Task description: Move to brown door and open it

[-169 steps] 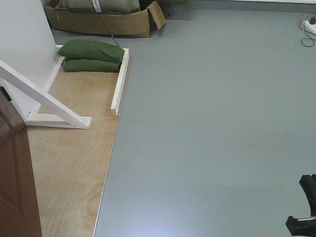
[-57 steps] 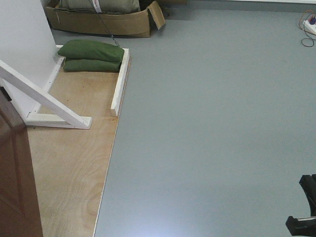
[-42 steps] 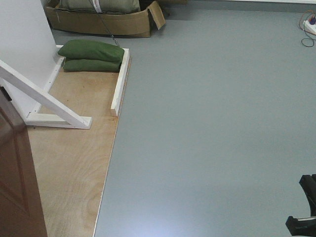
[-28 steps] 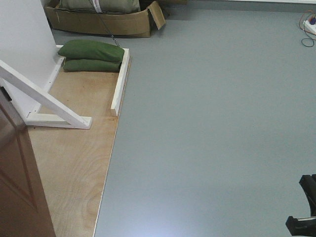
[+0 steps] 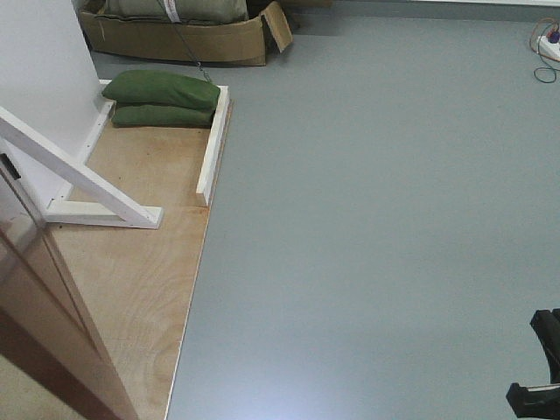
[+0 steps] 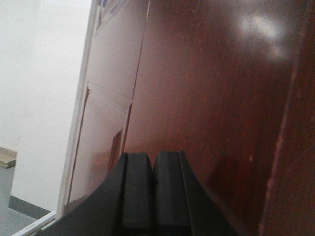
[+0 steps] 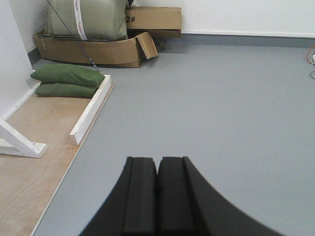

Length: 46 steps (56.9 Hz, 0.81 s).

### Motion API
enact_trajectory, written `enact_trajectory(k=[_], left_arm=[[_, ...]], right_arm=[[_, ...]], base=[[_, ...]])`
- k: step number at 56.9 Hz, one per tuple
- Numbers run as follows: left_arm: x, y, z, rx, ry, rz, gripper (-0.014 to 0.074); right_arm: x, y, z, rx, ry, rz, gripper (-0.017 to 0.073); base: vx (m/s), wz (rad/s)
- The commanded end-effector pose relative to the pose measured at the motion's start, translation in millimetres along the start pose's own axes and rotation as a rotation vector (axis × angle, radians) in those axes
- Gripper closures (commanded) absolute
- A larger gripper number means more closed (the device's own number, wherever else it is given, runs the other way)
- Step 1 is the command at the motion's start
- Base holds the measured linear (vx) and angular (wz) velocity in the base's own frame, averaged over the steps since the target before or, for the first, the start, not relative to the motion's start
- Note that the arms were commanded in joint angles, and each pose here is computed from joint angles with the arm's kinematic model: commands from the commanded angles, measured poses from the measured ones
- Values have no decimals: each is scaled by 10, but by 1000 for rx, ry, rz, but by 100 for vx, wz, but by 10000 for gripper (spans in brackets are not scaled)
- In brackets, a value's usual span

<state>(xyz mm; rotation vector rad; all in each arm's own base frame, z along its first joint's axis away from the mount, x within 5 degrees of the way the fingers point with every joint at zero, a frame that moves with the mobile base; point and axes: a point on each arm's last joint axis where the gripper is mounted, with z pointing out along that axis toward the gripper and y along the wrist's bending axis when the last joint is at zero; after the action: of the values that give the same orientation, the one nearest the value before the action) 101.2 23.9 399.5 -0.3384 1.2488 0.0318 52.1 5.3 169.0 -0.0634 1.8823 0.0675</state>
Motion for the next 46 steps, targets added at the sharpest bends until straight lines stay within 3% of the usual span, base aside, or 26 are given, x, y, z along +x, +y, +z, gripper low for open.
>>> enact_trajectory(k=[1, 11, 21, 27, 46], left_arm=[[-57, -83, 18, 71, 1, 20, 597], [13, -171, 64, 141, 48, 14, 597], [87, -240, 196, 159, 102, 10, 597], [12, -322, 299, 190, 111, -14, 597], [-150, -613, 605, 338, 150, -20, 597]], right_arm=[[-61, -6, -2, 7, -79, -11, 559], [-64, -6, -3, 8, -83, -11, 559], [-64, -6, -2, 7, -82, -11, 559], [-64, -6, -2, 7, -82, -11, 559], [-64, -6, -2, 7, -82, -11, 559]], base=[[0, 0], [0, 0], [0, 0], [0, 0], [0, 0]])
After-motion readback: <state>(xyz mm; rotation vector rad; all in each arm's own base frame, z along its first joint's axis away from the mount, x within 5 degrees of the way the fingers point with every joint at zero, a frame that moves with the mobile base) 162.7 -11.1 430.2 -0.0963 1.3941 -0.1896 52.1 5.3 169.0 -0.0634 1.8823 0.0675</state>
